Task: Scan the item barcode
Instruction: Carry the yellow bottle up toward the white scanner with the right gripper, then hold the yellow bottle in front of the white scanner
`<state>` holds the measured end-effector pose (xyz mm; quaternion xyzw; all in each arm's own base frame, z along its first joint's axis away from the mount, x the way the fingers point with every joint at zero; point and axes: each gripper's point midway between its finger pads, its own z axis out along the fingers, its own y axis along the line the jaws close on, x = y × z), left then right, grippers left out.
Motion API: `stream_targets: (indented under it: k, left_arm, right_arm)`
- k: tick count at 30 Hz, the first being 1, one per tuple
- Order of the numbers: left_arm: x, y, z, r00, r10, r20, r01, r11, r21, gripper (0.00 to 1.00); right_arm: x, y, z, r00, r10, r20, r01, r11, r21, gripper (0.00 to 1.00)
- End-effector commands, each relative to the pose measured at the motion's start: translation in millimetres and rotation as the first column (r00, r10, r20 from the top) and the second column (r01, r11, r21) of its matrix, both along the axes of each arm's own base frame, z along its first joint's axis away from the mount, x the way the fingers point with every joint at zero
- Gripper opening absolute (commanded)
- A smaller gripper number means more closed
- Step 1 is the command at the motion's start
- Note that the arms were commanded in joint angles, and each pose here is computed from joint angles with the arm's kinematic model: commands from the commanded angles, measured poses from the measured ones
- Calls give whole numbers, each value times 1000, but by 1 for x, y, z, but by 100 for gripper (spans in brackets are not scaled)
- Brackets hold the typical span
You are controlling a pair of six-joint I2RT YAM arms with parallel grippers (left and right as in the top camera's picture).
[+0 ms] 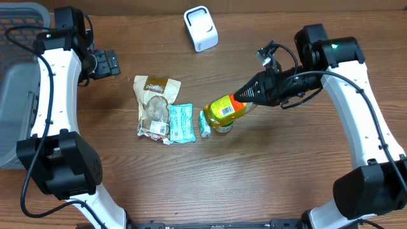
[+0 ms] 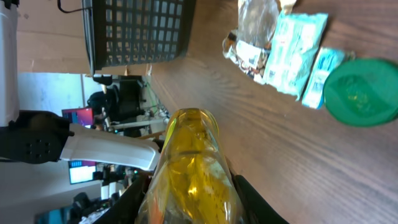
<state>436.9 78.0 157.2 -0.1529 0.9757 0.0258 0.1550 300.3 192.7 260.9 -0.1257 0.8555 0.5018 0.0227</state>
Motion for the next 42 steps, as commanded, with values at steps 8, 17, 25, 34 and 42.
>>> stream_targets:
  k: [8, 17, 25, 34, 42]
  left_arm:
    - [2, -1, 8, 1000, -22, 18, 22, 1000, 17, 100]
    - [2, -1, 8, 1000, -22, 18, 22, 1000, 17, 100]
    - [2, -1, 8, 1000, -22, 18, 22, 1000, 17, 99]
    - [2, -1, 8, 1000, -22, 18, 22, 1000, 17, 100]
    - [2, -1, 8, 1000, -22, 18, 22, 1000, 17, 100]
  right_arm:
    - [47, -21, -21, 964, -17, 267, 78, 972, -221, 4]
    - [115, -22, 16, 875, -223, 429, 287, 954, -90, 4]
    - [152, -16, 103, 709, -321, 627, 362, 930, 67, 3]
    - [176, 16, 109, 486, -172, 857, 474, 875, -94, 4]
    - [192, 59, 42, 432, 132, 892, 526, 767, -368, 4]
